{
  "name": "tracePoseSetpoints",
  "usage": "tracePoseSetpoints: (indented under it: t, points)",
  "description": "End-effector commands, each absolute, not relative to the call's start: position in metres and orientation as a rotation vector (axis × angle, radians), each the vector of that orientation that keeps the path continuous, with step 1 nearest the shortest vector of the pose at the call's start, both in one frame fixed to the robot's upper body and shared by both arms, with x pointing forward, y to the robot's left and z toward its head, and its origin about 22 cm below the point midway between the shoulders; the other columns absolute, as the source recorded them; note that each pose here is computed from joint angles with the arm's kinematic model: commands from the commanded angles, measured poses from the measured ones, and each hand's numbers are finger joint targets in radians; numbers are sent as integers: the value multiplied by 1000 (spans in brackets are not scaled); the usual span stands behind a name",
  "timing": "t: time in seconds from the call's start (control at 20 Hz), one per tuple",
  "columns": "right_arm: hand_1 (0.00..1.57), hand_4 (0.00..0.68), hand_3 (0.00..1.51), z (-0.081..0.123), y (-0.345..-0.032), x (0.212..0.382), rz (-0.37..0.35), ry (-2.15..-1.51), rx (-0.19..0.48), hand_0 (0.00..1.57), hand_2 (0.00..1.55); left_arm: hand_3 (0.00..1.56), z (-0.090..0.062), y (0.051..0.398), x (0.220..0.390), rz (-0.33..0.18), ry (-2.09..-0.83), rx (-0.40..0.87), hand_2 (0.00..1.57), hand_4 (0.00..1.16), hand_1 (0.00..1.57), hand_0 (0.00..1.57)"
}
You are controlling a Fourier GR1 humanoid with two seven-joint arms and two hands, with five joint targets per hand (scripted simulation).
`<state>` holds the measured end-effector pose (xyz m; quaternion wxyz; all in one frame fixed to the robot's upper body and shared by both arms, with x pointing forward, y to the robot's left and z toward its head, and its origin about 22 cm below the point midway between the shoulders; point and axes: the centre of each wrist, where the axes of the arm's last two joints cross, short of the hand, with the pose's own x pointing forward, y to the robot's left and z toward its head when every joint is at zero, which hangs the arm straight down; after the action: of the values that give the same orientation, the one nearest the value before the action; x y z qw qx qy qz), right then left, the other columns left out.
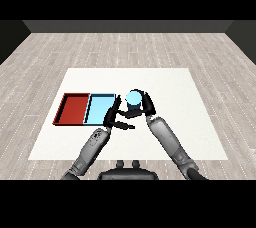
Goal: Pick the blue can and put it in the blue box
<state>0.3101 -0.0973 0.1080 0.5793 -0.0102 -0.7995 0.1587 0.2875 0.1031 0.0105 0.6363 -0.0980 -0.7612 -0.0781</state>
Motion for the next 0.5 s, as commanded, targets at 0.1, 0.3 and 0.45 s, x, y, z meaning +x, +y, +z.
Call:
tracePoseSetpoints:
  t: [0.1, 0.3, 0.45]
  points:
    - [1495, 570, 1385, 119, -102, 302, 390, -1872, -6, 1495, 1458, 0, 7, 96, 291, -191, -1713, -240, 0, 0, 0, 0]
    - [1489, 556, 1380, 110, -91, 293, 423, -1857, -3, 1489, 1453, 0, -20, 81, 287, -182, -1729, -213, 0, 0, 0, 0]
    - [1501, 544, 1375, 104, -89, 307, 408, -1875, -27, 1501, 1456, 0, -3, 87, 295, -192, -1718, -234, 0, 0, 0, 0]
